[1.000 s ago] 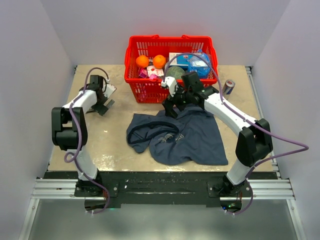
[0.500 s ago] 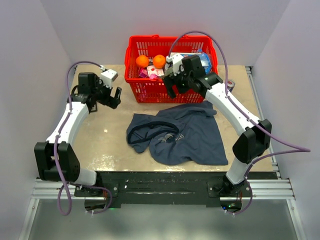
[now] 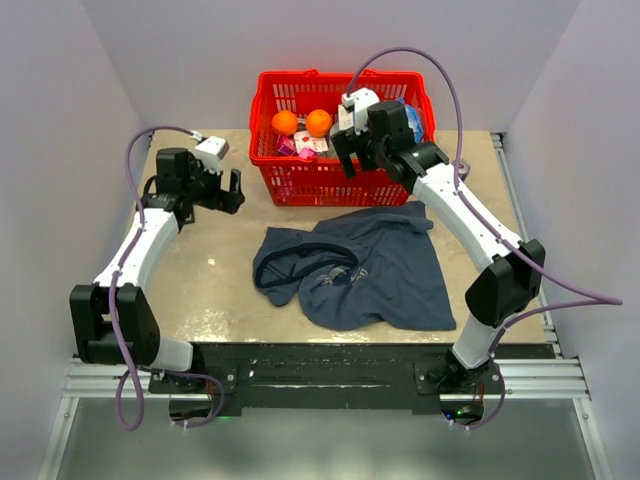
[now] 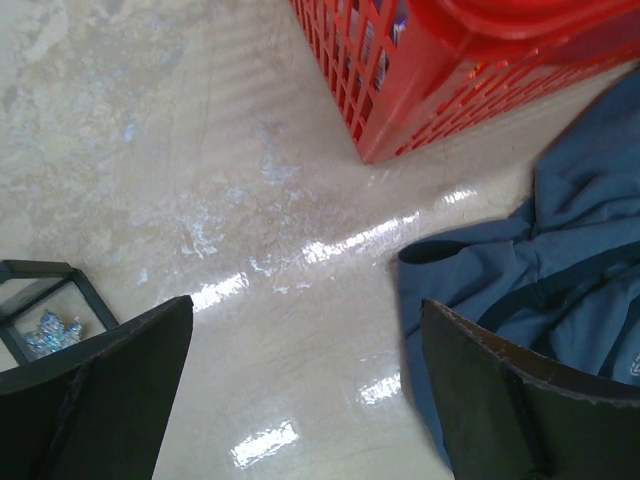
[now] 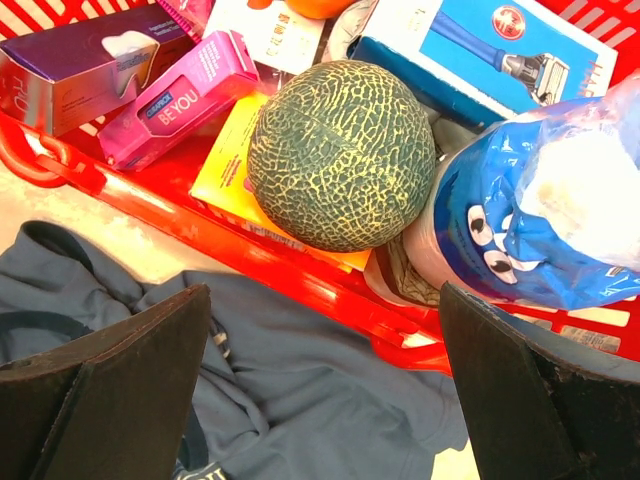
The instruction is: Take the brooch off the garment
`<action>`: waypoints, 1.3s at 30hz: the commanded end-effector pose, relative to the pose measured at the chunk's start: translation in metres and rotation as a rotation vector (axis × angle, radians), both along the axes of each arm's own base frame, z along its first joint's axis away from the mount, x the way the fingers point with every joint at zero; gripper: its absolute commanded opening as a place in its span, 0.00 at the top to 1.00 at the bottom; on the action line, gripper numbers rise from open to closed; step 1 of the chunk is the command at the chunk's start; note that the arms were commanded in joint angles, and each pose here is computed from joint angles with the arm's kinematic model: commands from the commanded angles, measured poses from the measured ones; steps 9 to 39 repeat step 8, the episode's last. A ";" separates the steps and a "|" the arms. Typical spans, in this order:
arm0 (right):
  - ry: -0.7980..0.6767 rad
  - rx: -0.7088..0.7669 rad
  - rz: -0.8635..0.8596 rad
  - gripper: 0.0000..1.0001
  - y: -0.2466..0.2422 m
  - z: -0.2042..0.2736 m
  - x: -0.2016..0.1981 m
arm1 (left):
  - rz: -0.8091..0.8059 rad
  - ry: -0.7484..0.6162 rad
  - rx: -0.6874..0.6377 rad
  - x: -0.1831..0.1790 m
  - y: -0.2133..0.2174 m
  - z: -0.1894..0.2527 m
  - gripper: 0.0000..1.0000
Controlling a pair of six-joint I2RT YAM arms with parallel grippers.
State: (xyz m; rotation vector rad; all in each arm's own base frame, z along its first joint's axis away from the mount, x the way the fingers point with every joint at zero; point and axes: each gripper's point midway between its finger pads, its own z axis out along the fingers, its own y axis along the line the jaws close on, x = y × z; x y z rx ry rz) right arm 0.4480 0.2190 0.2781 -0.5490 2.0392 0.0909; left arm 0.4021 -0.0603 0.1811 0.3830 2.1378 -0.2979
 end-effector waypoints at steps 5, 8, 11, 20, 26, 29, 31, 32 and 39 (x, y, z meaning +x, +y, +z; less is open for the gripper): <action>-0.105 0.026 0.015 0.01 0.000 0.040 0.004 | 0.059 -0.219 0.058 0.041 0.018 0.077 0.00; -0.106 0.023 0.023 0.01 0.000 0.041 0.002 | 0.064 -0.243 0.070 0.047 0.020 0.087 0.01; -0.106 0.023 0.023 0.01 0.000 0.041 0.002 | 0.064 -0.243 0.070 0.047 0.020 0.087 0.01; -0.106 0.023 0.023 0.01 0.000 0.041 0.002 | 0.064 -0.243 0.070 0.047 0.020 0.087 0.01; -0.106 0.023 0.023 0.01 0.000 0.041 0.002 | 0.064 -0.243 0.070 0.047 0.020 0.087 0.01; -0.106 0.023 0.023 0.01 0.000 0.041 0.002 | 0.064 -0.243 0.070 0.047 0.020 0.087 0.01; -0.106 0.023 0.023 0.01 0.000 0.041 0.002 | 0.064 -0.243 0.070 0.047 0.020 0.087 0.01; -0.106 0.023 0.023 0.01 0.000 0.041 0.002 | 0.064 -0.243 0.070 0.047 0.020 0.087 0.01; -0.106 0.023 0.023 0.01 0.000 0.041 0.002 | 0.064 -0.243 0.070 0.047 0.020 0.087 0.01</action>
